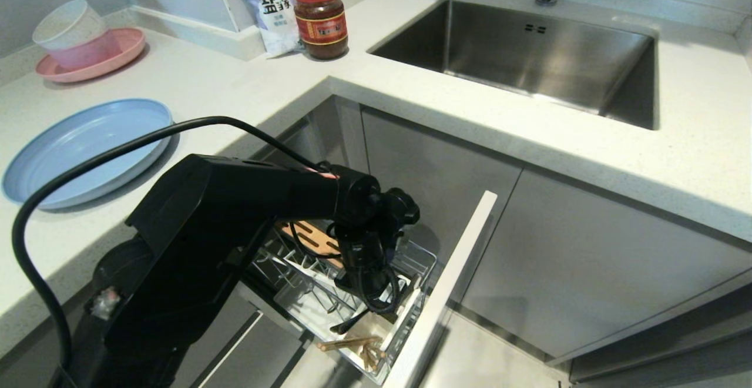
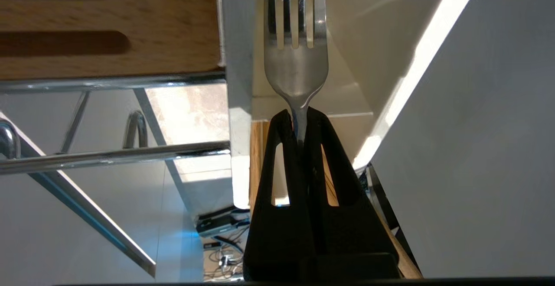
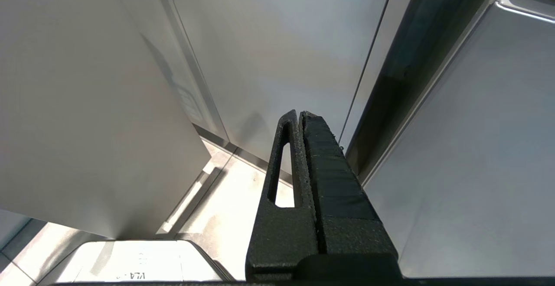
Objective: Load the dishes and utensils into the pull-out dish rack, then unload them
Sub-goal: Pick up the fork and place it in the cupboard
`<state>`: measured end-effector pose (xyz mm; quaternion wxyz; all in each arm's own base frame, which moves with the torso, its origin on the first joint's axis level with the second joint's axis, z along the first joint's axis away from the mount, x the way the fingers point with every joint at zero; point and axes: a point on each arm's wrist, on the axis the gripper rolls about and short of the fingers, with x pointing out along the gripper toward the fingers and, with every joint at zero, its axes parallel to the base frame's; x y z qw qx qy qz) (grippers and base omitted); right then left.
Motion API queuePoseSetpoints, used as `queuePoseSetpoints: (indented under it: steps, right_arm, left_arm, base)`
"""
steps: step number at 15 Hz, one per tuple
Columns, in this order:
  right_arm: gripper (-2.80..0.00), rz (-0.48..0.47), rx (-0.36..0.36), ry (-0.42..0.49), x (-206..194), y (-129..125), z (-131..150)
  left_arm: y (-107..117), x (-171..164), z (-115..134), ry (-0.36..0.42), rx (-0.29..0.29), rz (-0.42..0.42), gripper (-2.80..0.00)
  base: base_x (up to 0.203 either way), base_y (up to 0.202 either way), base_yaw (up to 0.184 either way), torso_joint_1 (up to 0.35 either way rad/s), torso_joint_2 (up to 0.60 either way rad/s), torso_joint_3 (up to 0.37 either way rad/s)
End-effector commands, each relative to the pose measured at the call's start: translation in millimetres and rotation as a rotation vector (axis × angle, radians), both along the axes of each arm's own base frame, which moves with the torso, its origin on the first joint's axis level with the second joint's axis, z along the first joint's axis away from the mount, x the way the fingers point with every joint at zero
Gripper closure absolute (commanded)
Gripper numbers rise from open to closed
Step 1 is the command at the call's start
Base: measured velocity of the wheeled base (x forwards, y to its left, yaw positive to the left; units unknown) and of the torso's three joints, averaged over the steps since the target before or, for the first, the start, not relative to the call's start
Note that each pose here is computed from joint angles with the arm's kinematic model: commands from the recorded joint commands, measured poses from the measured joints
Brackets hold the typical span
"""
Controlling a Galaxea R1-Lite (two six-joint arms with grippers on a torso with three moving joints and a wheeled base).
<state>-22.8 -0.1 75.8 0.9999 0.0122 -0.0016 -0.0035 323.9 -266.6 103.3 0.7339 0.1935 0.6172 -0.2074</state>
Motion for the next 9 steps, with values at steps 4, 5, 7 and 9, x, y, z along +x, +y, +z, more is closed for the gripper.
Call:
queuePoseSetpoints:
  steps: [4,5,7,9]
  right_arm:
    - [0.0,0.001,0.0,-0.003,-0.2,0.0,-0.5]
    - [0.0,-0.001,0.0,-0.003,-0.2,0.0,-0.5]
    - [0.0,0.001,0.0,-0.003,-0.2,0.0,-0.5]
    - [0.0,-0.001,0.0,-0.003,-0.2,0.0,-0.5]
  left_arm:
    - [0.8,1.7,-2.1,0.001,0.002,0.005,0.0]
    - [0.7,1.8,-2.6,0.002,0.003,0.004,0.0]
    - [0.8,2.1,-2.6,-0.006,0.01,0.006,0.0]
    - [1.3,2.5,-2.6,-0.007,0.011,0.007,-0.05]
  base:
    - [0.0,0.0,0.0,0.0,0.0,0.0]
    - [0.0,0.0,0.0,0.0,0.0,0.0]
    - [0.0,0.0,0.0,0.0,0.0,0.0]
    - [0.0,0.0,0.0,0.0,0.0,0.0]
